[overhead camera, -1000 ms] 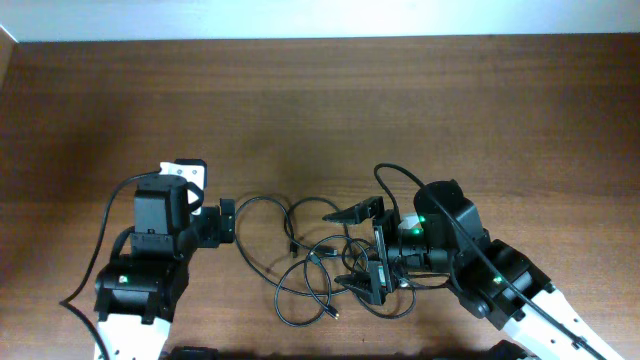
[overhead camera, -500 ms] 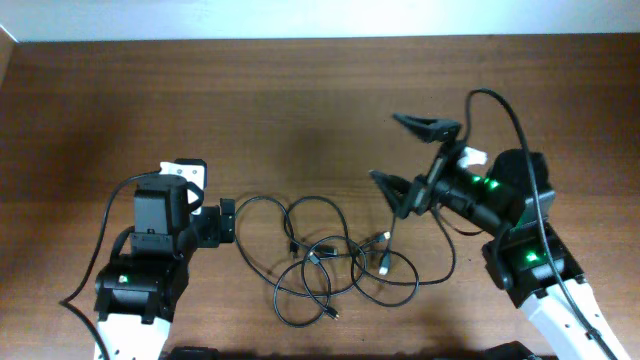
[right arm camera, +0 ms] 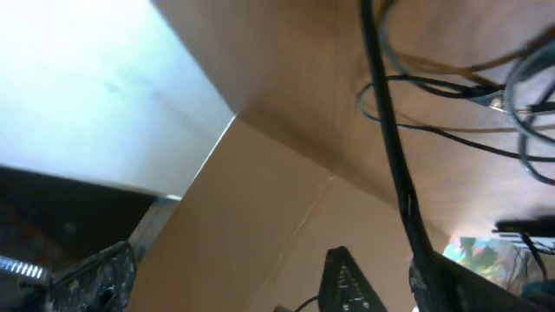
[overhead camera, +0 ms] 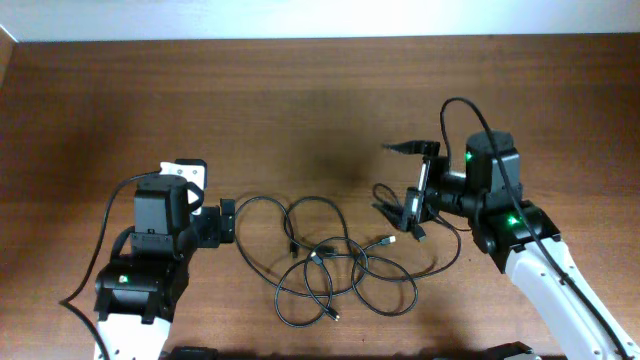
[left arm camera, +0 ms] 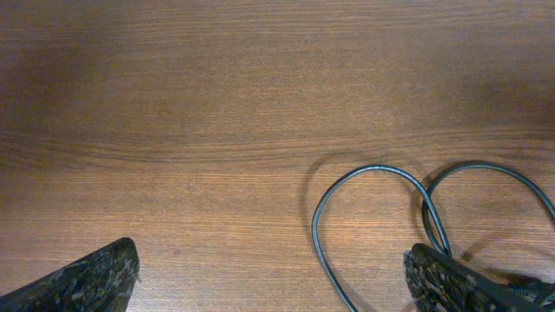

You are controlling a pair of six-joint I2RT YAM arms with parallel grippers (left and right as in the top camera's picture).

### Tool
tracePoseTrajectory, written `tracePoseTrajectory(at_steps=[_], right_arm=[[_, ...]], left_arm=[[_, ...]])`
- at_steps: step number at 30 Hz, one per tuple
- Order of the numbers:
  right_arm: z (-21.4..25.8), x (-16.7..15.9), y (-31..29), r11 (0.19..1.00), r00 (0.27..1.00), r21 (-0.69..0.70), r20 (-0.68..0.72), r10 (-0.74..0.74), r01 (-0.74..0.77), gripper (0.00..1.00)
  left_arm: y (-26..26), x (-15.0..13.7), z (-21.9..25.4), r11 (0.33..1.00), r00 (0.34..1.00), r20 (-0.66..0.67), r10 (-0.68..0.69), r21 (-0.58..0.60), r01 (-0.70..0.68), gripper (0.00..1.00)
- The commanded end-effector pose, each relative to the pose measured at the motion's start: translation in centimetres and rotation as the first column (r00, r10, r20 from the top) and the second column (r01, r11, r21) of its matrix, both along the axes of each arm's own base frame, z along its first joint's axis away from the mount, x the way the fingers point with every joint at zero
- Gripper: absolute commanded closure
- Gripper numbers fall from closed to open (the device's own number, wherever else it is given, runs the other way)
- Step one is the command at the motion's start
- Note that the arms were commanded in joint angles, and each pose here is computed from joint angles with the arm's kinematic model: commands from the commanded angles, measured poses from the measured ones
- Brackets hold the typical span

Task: Untangle cables
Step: 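Lower the right gripper back toward the cables on the right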

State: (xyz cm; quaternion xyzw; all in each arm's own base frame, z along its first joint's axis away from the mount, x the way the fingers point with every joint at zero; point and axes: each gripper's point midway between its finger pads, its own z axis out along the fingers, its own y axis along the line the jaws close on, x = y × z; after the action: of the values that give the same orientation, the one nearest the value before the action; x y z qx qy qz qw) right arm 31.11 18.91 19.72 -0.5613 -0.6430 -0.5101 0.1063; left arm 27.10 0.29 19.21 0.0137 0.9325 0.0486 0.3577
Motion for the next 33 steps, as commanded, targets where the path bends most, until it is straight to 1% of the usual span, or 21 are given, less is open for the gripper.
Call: tracePoseTrajectory(at_steps=[1,2,4,6,8,10,12,15,18,20,21,22,23,24,25,27,28,30,31,32,33], right_arm=[[-2.5,-2.4,-0.4,0.999,0.986,-0.031,-0.164,0.016,-0.021,0.01],[-3.8,-4.0,-0.7,0.997,0.969,-0.057,-0.245,0.028,-0.043,0.01],[-4.6,-6.5,-0.6,0.993,0.941,-0.047,-0.326,0.091,-0.113,0.01],[-5.2,-9.3,-0.7,0.985,0.895,-0.029,-0.423,0.143,-0.172,0.01],[-5.5,-10.9,-0.8,0.980,0.861,-0.018,-0.481,0.164,-0.196,0.01],[-5.0,-11.5,-0.4,0.969,0.862,0.014,-0.452,0.228,-0.248,0.01],[-3.8,-11.9,0.4,0.950,0.859,0.092,-0.409,0.308,-0.297,0.01],[-3.1,-12.2,0.7,0.941,0.851,0.135,-0.402,0.338,-0.310,0.01],[-2.9,-11.8,0.9,0.940,0.861,0.136,-0.376,0.342,-0.314,0.01],[-2.5,-10.1,1.2,0.933,0.901,0.102,-0.240,0.360,-0.345,0.01],[-2.2,-9.5,1.3,0.922,0.909,0.075,-0.154,0.388,-0.381,0.07],[-2.1,-8.9,1.3,0.903,0.902,0.011,-0.029,0.430,-0.430,0.26],[-2.2,-8.2,1.2,0.881,0.876,-0.080,0.095,0.472,-0.466,0.55],[-2.0,-7.7,1.3,0.845,0.814,-0.170,0.230,0.534,-0.507,0.54],[-1.9,-7.5,1.3,0.818,0.755,-0.233,0.314,0.575,-0.526,0.09],[-1.9,-7.5,1.3,0.787,0.689,-0.296,0.380,0.617,-0.541,0.01],[-2.0,-7.3,1.2,0.778,0.669,-0.327,0.396,0.629,-0.537,0.01],[-2.9,-6.5,0.2,0.768,0.685,-0.424,0.366,0.630,-0.480,0.02],[-3.1,-6.3,-1.1,0.741,0.700,-0.510,0.324,0.636,-0.437,0.01],[-2.6,-6.3,-2.0,0.710,0.699,-0.571,0.303,0.648,-0.412,0.01],[-1.7,-6.5,-3.3,0.658,0.694,-0.648,0.268,0.668,-0.383,0.01]], left_arm=[[0.0,0.2,0.8,1.000,1.000,0.022,-0.003,-0.004,0.003,0.01],[0.0,0.2,0.8,1.000,1.000,0.022,-0.003,-0.004,0.003,0.01],[0.0,0.2,0.8,1.000,1.000,0.022,-0.002,-0.004,0.002,0.01],[0.0,0.2,0.8,1.000,1.000,0.022,-0.003,-0.004,0.003,0.01],[0.0,0.2,0.8,1.000,1.000,0.022,-0.002,-0.004,0.002,0.01],[0.0,0.2,0.8,1.000,1.000,0.022,-0.003,-0.004,0.003,0.01],[0.0,0.2,0.8,1.000,1.000,0.022,-0.003,-0.004,0.003,0.01],[0.0,0.2,0.8,1.000,1.000,0.022,-0.003,-0.004,0.003,0.01],[0.0,0.2,0.8,1.000,1.000,0.022,-0.003,-0.004,0.003,0.01],[0.0,0.2,0.8,1.000,1.000,0.022,-0.003,-0.004,0.003,0.01],[0.0,0.2,0.8,1.000,1.000,0.022,-0.003,-0.004,0.003,0.01],[0.0,0.2,0.8,1.000,1.000,0.022,-0.003,-0.004,0.003,0.01],[0.0,0.2,0.8,1.000,1.000,0.022,-0.003,-0.004,0.003,0.01],[0.0,0.2,0.8,1.000,1.000,0.022,-0.003,-0.004,0.003,0.01],[0.0,0.2,0.8,1.000,1.000,0.022,-0.002,-0.004,0.002,0.01],[0.0,0.2,0.8,1.000,1.000,0.022,-0.003,-0.004,0.003,0.01],[0.0,0.2,0.8,1.000,1.000,0.022,-0.003,-0.004,0.003,0.01],[0.0,0.2,0.8,1.000,1.000,0.022,-0.003,-0.004,0.003,0.01],[0.0,0.2,0.8,1.000,1.000,0.022,-0.003,-0.004,0.003,0.01],[0.0,0.2,0.8,1.000,1.000,0.022,-0.003,-0.004,0.003,0.01],[0.0,0.2,0.8,1.000,1.000,0.022,-0.003,-0.004,0.003,0.01]])
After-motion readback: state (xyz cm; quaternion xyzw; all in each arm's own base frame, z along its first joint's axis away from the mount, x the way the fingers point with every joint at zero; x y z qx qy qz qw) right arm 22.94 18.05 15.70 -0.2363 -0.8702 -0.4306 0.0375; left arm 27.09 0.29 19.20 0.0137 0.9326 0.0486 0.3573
